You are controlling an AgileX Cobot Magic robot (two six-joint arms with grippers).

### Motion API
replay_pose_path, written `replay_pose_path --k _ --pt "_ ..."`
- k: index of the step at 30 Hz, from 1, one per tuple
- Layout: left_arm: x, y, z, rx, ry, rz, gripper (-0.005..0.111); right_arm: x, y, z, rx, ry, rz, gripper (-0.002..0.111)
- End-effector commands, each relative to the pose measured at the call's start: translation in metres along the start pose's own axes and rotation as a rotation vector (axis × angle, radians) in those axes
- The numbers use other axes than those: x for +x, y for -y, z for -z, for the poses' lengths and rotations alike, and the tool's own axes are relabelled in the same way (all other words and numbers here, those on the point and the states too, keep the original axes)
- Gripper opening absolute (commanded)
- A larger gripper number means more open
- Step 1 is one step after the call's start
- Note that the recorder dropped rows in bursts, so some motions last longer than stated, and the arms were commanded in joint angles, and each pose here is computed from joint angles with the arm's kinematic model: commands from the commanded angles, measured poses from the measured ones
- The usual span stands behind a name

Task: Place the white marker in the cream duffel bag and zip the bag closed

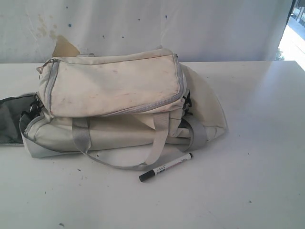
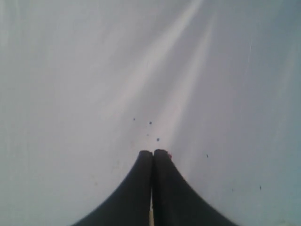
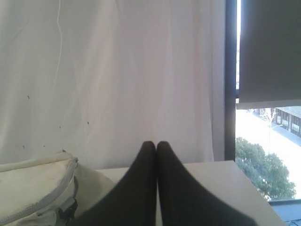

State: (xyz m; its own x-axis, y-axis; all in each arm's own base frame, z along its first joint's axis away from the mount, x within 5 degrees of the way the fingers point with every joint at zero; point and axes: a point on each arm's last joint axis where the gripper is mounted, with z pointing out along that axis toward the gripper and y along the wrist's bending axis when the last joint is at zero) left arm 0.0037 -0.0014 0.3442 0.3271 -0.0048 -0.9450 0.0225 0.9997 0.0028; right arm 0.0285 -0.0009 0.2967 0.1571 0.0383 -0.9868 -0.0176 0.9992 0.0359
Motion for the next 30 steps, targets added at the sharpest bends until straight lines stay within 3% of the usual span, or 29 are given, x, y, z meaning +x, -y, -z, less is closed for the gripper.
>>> replay_pose_path --k 1,10,25,30 --pt "-0.010 0.000 0.001 -0.001 0.085 -0.006 0.000 0.005 0.001 0.001 0.010 -0.065 -0.015 0.000" --pt "-0.013 -0.001 0.001 -0.002 0.115 0.004 0.000 0.002 0.000 -0.012 0.012 -0.154 -0.057 0.000" --pt "0.026 -0.002 -0.078 -0.011 -0.210 0.047 0.000 -0.007 -0.003 -0.095 0.017 -0.361 -0.057 0.000" --pt "0.042 -0.002 -0.101 -0.015 -0.285 0.040 0.019 -0.005 -0.005 -0.119 0.009 -0.426 -0.063 0.001"
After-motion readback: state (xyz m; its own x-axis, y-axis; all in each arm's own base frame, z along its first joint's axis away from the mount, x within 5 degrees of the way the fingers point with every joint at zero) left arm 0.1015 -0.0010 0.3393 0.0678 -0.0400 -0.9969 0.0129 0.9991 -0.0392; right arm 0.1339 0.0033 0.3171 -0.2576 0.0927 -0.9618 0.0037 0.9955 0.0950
